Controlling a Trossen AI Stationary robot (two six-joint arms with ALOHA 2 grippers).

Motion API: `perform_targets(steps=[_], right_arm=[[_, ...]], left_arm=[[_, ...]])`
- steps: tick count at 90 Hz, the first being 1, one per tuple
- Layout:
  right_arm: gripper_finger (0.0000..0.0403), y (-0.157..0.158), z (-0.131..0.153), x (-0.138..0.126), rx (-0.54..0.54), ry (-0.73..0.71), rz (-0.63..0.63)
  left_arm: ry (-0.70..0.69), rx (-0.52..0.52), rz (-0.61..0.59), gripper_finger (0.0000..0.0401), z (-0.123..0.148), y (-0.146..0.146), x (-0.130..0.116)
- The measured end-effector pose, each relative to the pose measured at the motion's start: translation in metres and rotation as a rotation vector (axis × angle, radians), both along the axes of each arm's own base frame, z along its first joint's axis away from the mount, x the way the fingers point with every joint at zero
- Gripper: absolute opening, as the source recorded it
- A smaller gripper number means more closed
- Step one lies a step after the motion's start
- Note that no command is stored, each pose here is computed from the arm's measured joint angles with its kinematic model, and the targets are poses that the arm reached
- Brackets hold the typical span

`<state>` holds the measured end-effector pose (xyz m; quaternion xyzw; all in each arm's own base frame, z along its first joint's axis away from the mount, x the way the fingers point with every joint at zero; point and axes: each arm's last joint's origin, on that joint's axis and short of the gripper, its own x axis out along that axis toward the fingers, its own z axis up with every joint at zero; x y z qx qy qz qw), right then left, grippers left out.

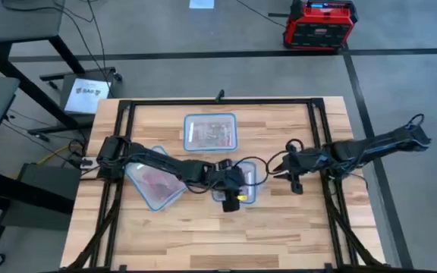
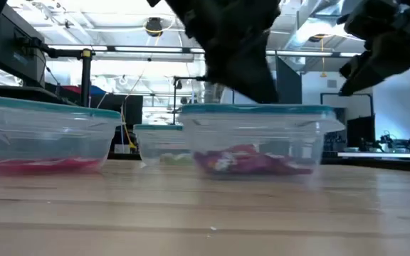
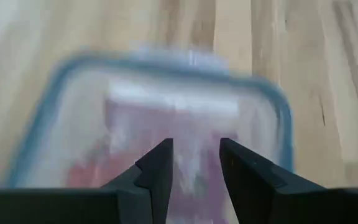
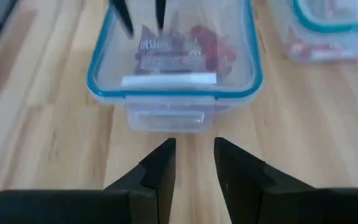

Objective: Sort candy
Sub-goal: Close the middle right transparent bin

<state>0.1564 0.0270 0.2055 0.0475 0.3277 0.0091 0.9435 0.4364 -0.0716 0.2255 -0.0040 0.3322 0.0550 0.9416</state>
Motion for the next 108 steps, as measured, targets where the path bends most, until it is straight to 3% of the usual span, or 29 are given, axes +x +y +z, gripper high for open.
perform_targets(steps=[11, 25, 55, 74, 96, 108], right_arm=[[0.0101, 0.006, -0.021, 0.007, 0.048, -0.043, -0.002], [0.0101, 0.013, -0.032, 0.019, 0.062, -0.105, -0.016], [0.0101, 0.023, -0.070, 0.030, 0.038, 0.095, -0.011], [0.0101, 0.026, -0.072, 0.040, 0.055, 0.068, 0.000], [0.0101, 0.031, -0.062, 0.028, 0.028, 0.306, -0.020], [0.0101, 0.037, -0.040, 0.028, 0.052, 0.241, 0.005]], left_arm=[[-0.031, 0.039, -0.018, 0.0118, -0.013, 0.012, 0.012], [-0.031, -0.020, -0.070, 0.0118, -0.036, 0.022, 0.025], [-0.032, -0.018, -0.095, 0.0118, -0.046, 0.022, 0.029], [-0.037, -0.041, -0.129, 0.0118, -0.061, 0.021, 0.034], [-0.072, -0.036, -0.144, 0.0118, -0.061, 0.020, 0.037], [-0.120, -0.036, -0.155, 0.0118, -0.059, 0.021, 0.040]])
